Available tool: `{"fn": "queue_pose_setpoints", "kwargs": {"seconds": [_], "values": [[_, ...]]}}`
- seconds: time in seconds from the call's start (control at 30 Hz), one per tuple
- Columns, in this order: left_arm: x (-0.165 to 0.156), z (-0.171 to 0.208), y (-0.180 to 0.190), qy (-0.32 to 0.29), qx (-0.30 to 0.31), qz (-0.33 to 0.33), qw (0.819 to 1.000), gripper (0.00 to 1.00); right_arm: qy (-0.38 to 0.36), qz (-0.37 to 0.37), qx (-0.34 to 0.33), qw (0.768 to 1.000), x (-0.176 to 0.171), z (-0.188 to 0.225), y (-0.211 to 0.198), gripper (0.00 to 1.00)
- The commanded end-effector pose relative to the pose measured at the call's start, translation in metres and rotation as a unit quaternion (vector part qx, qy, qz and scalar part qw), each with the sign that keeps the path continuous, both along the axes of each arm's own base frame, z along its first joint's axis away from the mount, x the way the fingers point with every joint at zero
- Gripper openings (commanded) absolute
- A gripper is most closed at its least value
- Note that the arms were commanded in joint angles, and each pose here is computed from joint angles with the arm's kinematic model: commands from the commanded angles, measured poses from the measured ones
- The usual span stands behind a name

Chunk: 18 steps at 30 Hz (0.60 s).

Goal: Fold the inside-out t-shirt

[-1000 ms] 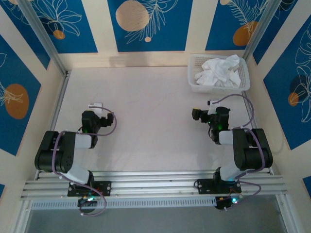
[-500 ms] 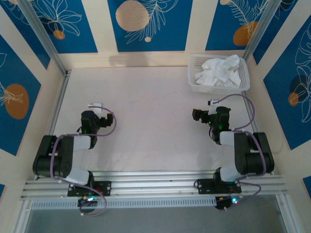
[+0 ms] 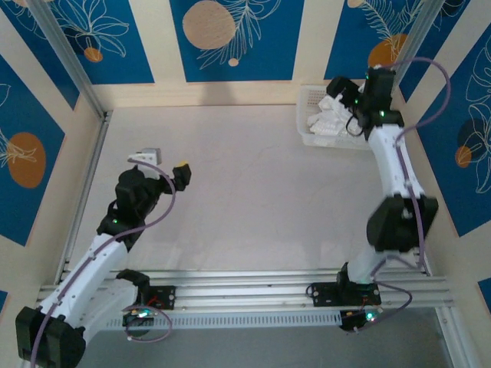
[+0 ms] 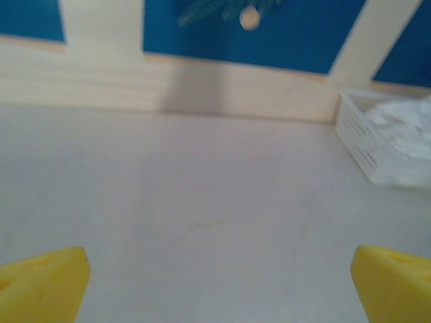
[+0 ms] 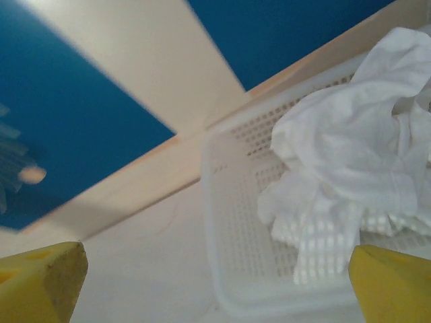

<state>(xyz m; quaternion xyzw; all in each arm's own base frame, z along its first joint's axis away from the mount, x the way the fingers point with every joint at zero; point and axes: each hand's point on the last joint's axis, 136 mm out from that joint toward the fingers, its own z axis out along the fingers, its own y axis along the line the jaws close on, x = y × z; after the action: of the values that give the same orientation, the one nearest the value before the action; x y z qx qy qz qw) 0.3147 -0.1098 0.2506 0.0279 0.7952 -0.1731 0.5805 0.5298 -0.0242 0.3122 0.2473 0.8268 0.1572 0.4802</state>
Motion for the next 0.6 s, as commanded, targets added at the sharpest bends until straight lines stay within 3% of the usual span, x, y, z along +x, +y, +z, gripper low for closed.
{"fn": "queue_pose_setpoints", "kwargs": {"seconds": [0.0, 0.13, 0.23, 0.27, 0.33, 0.37, 0.43, 0.57], "values": [[-0.017, -0.017, -0.020, 0.070, -0.014, -0.046, 0.996, 0.99, 0.172, -0.049, 0.032, 0.983, 0.022, -0.095, -0.023, 1.00], [-0.021, -0.019, -0.017, 0.078, -0.003, -0.041, 0.996, 0.99, 0.222, -0.059, 0.023, 0.973, 0.063, -0.144, -0.037, 1.00], [-0.026, -0.023, -0.013, 0.085, 0.006, -0.036, 0.996, 0.99, 0.231, -0.037, 0.044, 0.971, 0.080, -0.171, -0.035, 0.84], [-0.026, -0.024, -0.012, 0.087, 0.006, -0.033, 0.996, 0.99, 0.228, -0.027, 0.049, 0.972, 0.083, -0.175, -0.033, 0.68], [-0.027, -0.026, -0.012, 0.093, 0.008, -0.034, 0.995, 0.99, 0.210, -0.010, 0.049, 0.976, 0.089, -0.169, -0.031, 0.17], [-0.027, -0.026, -0.013, 0.096, 0.007, -0.036, 0.995, 0.99, 0.197, 0.001, 0.046, 0.979, 0.091, -0.157, -0.027, 0.00], [-0.028, -0.022, -0.015, 0.098, 0.005, -0.042, 0.994, 0.99, 0.164, 0.021, 0.031, 0.986, 0.090, -0.122, -0.020, 0.00], [-0.026, -0.008, -0.015, 0.089, -0.002, -0.038, 0.995, 0.99, 0.057, 0.078, 0.006, 0.995, 0.072, -0.011, 0.017, 0.00]]}}
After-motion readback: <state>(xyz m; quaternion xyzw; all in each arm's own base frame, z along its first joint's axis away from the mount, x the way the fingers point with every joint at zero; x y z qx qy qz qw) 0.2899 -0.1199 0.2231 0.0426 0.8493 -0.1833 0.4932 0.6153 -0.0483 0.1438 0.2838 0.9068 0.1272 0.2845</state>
